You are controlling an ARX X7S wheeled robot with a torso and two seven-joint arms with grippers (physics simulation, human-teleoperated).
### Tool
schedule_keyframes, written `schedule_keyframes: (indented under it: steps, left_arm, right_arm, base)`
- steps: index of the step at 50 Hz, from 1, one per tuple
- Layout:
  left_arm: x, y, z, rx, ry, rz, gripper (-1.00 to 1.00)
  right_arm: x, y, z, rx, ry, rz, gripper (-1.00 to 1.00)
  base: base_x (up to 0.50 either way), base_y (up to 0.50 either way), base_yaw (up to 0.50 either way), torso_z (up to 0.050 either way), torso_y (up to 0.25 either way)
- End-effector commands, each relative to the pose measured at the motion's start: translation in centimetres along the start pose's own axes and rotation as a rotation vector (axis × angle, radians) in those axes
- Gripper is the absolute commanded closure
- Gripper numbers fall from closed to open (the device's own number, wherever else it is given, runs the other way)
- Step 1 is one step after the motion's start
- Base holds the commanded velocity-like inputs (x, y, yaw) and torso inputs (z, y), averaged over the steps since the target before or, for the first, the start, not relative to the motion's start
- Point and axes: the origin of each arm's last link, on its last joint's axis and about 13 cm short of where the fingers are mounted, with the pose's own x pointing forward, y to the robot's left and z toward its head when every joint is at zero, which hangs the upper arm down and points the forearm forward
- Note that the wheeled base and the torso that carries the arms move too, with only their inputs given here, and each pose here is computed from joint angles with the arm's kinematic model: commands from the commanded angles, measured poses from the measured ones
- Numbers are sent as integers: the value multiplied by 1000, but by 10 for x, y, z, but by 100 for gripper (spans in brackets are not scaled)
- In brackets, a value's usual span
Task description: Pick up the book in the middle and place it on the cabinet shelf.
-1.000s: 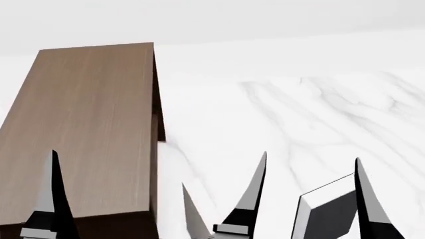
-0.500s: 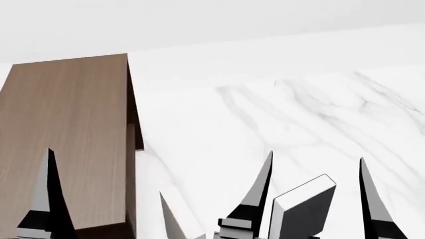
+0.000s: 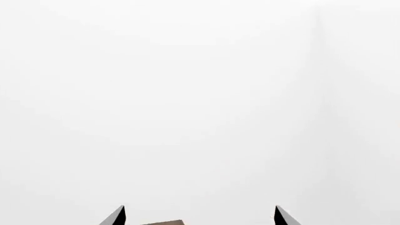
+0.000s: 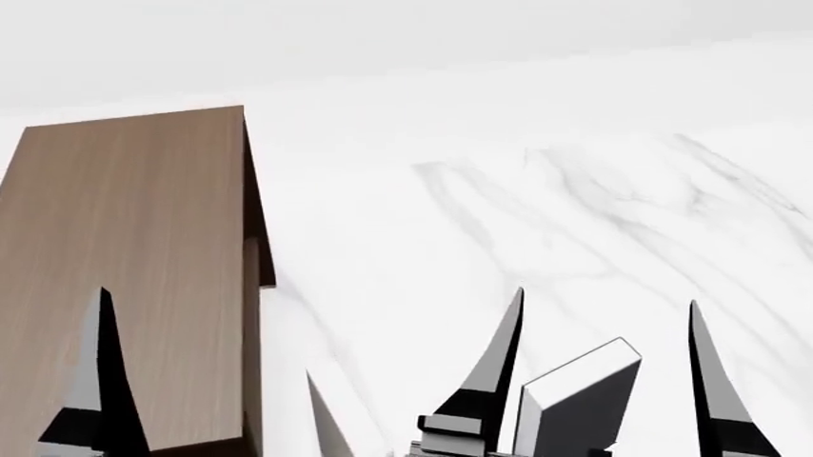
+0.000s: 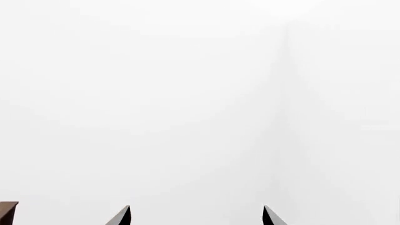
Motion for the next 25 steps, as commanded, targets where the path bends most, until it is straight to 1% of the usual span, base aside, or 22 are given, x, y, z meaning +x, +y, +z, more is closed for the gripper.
schedule_keyframes:
  steps: [1,14,18,20,23,25]
  left_arm:
    - [-2,-4,0,37,11,-48,-100]
    - [-2,-4,1,21,11,-53,-100]
    - [-1,-3,3,26,6,-33,-100]
    - [-1,-2,6,-2,-8,-19,-100]
    - [-2,-2,10,14,-7,-23,-100]
    - [-2,-2,13,7,-6,-5,-100]
  right_arm:
    - [0,0,0,-2,5,0,-100]
    - [0,0,-2,-2,7,6,-100]
    - [0,1,-2,-3,9,8,-100]
    - [0,1,-2,-4,10,8,-100]
    - [0,1,-2,-4,11,8,-100]
    - [0,1,-2,-4,11,9,-100]
  base:
    - [0,0,0,36,-217]
    - [0,0,0,36,-219]
    - [0,0,0,35,-216]
    - [0,0,0,0,0]
    - [0,0,0,0,0]
    - [0,0,0,0,0]
